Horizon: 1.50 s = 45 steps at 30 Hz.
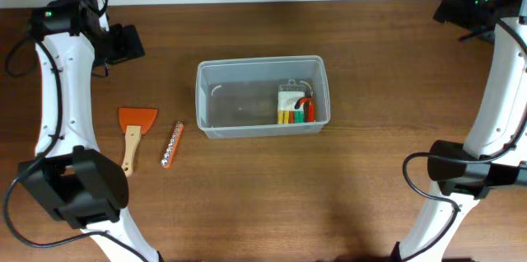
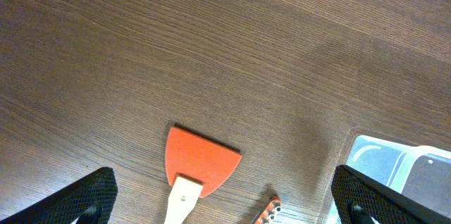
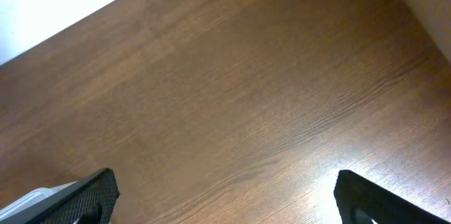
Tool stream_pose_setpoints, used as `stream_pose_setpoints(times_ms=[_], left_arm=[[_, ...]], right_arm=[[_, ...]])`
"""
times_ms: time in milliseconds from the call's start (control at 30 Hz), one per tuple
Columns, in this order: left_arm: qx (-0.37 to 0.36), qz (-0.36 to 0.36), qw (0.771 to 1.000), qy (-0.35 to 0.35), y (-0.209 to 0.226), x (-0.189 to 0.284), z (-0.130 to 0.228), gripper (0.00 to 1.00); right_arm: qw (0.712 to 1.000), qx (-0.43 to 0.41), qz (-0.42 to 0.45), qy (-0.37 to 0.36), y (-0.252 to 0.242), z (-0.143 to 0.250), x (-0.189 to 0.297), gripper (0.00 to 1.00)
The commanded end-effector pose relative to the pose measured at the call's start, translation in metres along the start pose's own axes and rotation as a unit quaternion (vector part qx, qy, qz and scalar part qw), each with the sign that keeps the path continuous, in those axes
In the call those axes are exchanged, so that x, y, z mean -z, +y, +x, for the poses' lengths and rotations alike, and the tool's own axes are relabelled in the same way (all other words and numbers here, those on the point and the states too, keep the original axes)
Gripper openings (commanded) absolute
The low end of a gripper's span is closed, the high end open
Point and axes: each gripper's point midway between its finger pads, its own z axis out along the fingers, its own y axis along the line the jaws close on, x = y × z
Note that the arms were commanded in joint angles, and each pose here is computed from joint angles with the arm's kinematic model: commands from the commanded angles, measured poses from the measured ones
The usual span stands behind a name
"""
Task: Pack container
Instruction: 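Release the pliers and retract the right arm upward, then lower the left gripper toward the orange socket strip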
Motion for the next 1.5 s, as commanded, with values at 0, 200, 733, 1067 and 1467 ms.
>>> stream_pose_setpoints(times_ms=[0,200,733,1067,1467], left_arm=[[-0.002,-0.001,1.0,-0.007,0.001,0.005,-0.003,0.99],[-0.002,-0.001,1.0,-0.007,0.001,0.005,-0.003,0.99],[-0.036,0.06,0.996,0.052,-0.018,0.005,0.025,1.0],[-0.189,0.058,0.966,0.167,-0.058,-0.019,0.105,0.91],[-0.267,0.068,0.93,0.242,-0.06,-0.078,0.182,0.72]], right_arm=[[1.0,-0.006,0.001,-0.015,-0.004,-0.004,0.01,0.98],[1.0,-0.007,0.001,-0.015,-0.004,-0.004,0.01,0.99],[1.0,-0.007,0.001,-0.015,-0.004,-0.004,0.01,0.99],[1.0,-0.007,0.001,-0.015,-0.004,-0.004,0.01,0.99],[1.0,-0.006,0.001,-0.015,-0.004,-0.004,0.01,0.99]])
